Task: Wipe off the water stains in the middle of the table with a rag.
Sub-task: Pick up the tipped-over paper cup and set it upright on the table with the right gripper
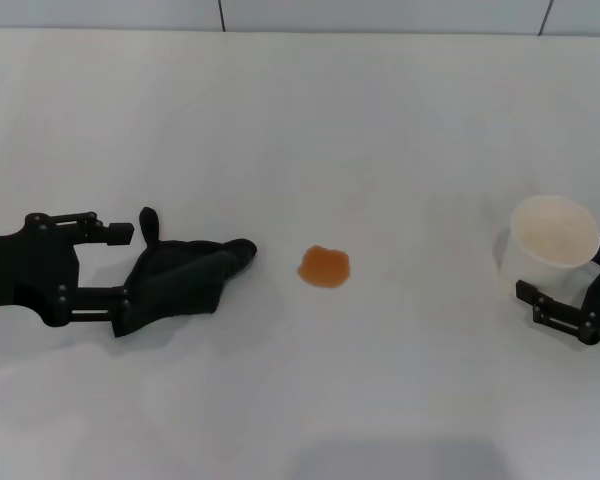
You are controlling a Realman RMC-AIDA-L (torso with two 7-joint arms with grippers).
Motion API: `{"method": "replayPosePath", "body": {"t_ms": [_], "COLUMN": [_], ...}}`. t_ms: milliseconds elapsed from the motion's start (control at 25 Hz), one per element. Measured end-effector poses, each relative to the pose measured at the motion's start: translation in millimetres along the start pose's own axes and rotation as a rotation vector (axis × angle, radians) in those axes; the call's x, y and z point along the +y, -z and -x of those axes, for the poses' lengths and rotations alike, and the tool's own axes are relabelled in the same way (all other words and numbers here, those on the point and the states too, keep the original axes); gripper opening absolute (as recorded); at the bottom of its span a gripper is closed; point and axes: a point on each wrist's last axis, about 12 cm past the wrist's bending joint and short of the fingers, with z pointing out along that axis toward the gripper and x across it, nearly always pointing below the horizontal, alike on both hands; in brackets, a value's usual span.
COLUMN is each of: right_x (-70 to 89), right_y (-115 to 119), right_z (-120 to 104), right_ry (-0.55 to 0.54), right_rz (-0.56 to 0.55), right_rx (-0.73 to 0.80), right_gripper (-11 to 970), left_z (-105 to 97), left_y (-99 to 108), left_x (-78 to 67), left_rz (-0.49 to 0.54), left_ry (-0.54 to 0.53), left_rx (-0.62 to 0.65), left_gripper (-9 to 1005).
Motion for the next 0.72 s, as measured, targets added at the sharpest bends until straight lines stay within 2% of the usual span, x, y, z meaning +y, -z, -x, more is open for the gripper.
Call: {"method": "replayPosePath", "body": {"t_ms": [440, 720], "right_x": [-5.4, -11.0], "right_y": [8.3, 26.7], "right_z": [-2.7, -4.6], "right_ry": [-0.029, -0.038], "right_rz": [-0.007, -0.027], "right_rx": [0.028, 0.043], "right_gripper": [816, 816], "left_z": [-0.7, 0.0], "left_y": [0.3, 0.0], "left_x": [-0.6, -0.2], "left_rz": [0.001, 0.0], "left_ry": [0.007, 0.012], "left_rx": [-0.002, -0.003], "left_gripper": [800, 800]}}
